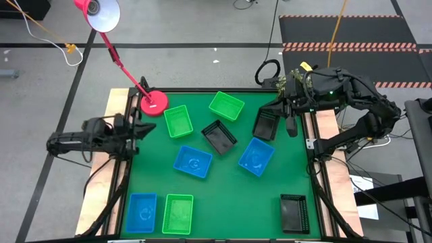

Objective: Stack baskets by color
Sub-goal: Stack the top right black bin on top of the bottom black bin

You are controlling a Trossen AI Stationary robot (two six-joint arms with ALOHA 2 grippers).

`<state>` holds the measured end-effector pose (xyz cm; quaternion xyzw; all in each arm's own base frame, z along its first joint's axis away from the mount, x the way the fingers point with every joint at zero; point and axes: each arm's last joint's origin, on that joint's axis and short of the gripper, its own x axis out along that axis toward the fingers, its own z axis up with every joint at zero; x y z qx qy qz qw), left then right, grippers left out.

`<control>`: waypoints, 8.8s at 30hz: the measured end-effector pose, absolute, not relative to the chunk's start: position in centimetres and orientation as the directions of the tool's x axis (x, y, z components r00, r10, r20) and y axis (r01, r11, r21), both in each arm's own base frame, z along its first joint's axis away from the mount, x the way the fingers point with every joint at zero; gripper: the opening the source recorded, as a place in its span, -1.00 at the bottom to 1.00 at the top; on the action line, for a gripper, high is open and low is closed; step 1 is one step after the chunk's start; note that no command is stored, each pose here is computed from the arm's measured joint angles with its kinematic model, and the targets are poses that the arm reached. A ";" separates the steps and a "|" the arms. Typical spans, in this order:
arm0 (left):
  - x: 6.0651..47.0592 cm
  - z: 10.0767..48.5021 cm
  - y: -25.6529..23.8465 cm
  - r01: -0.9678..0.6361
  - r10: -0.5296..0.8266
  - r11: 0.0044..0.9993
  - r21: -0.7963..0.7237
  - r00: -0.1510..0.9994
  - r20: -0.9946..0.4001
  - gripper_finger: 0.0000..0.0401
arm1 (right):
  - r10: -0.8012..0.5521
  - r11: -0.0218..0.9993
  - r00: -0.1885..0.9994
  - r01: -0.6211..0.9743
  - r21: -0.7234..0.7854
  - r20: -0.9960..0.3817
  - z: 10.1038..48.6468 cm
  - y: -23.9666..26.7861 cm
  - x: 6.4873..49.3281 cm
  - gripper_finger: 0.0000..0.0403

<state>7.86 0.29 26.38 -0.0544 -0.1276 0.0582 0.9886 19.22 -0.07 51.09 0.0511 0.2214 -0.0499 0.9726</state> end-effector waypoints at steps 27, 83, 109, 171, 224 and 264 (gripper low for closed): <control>13.7 51.0 0.4 -0.200 0.200 0.961 -0.189 0.980 -0.018 -0.97 | -0.075 0.991 0.897 0.118 0.071 -0.435 51.1 -0.1 19.2 -1.00; 21.0 49.6 -0.1 -0.304 0.198 0.930 -0.205 0.886 -0.419 -0.97 | -0.225 0.789 0.745 0.518 0.332 -0.628 46.9 -10.6 23.8 -1.00; 25.6 46.1 4.9 -0.572 0.418 0.812 -0.115 0.707 -0.570 -0.97 | -0.071 0.989 0.266 0.142 -0.034 -0.961 33.9 -23.1 24.3 -0.88; 25.6 46.1 4.9 -0.551 0.415 0.831 -0.080 0.710 -0.569 -0.97 | -0.097 0.993 0.133 0.081 -0.087 -0.986 18.8 -21.1 21.8 -0.90; 25.6 46.1 4.7 -0.495 0.363 0.865 -0.083 0.731 -0.578 -0.97 | 0.053 0.982 0.273 0.161 0.100 -0.961 29.4 -12.3 16.1 -1.00; 25.0 45.1 -3.4 -0.270 0.077 0.946 -0.179 0.723 -0.687 -0.97 | 0.414 0.882 0.265 0.119 0.456 -0.871 39.5 2.8 18.1 -1.00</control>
